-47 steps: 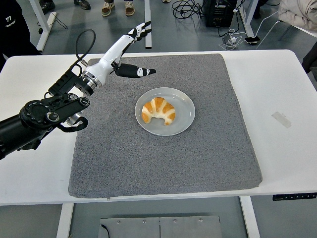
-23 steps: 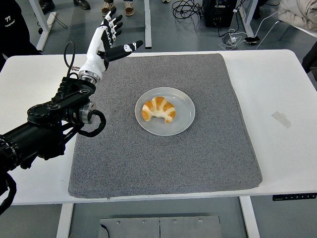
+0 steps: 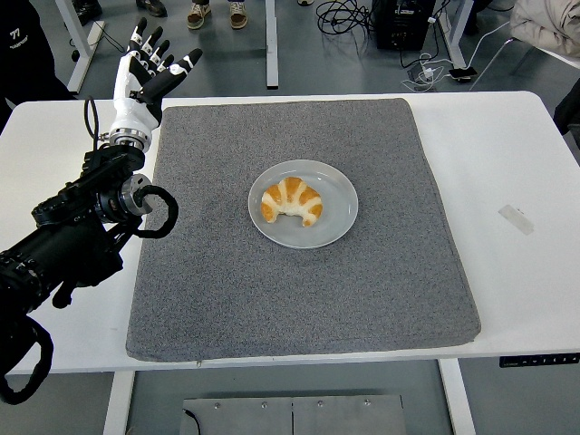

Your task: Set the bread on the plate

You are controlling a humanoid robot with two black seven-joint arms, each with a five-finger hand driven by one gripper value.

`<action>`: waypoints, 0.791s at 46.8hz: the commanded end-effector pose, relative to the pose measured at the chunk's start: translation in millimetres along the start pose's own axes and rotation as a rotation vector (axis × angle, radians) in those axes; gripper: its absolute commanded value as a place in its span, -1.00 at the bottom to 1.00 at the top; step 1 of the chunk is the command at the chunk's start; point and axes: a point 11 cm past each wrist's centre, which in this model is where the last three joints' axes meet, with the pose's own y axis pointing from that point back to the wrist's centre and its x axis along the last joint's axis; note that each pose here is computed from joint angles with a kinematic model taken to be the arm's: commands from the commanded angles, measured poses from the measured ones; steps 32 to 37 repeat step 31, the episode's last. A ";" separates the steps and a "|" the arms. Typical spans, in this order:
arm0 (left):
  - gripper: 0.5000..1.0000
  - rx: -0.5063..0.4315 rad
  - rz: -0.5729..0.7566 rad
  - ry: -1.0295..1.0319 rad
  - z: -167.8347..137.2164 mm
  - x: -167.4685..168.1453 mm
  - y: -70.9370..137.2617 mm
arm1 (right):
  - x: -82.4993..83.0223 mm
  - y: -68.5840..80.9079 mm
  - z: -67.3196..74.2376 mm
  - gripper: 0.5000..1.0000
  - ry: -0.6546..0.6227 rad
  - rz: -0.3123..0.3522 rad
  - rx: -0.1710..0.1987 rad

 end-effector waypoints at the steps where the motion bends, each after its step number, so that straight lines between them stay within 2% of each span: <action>1: 0.85 -0.001 0.002 0.020 0.6 5.3 -0.4 | 0.0 0.0 0.0 1.00 0.000 0.000 0.000; 12: 0.85 -0.025 0.049 0.129 7.2 27.0 -2.9 | -1.7 -0.5 -2.9 1.00 -0.002 -0.006 0.005; 25: 0.85 -0.013 0.078 0.196 4.4 32.1 -1.7 | -0.7 -0.2 -1.0 1.00 0.000 -0.003 0.002; 37: 0.85 -0.005 0.078 0.222 2.8 33.5 -0.9 | -0.7 -0.9 -4.6 1.00 -0.001 -0.003 0.008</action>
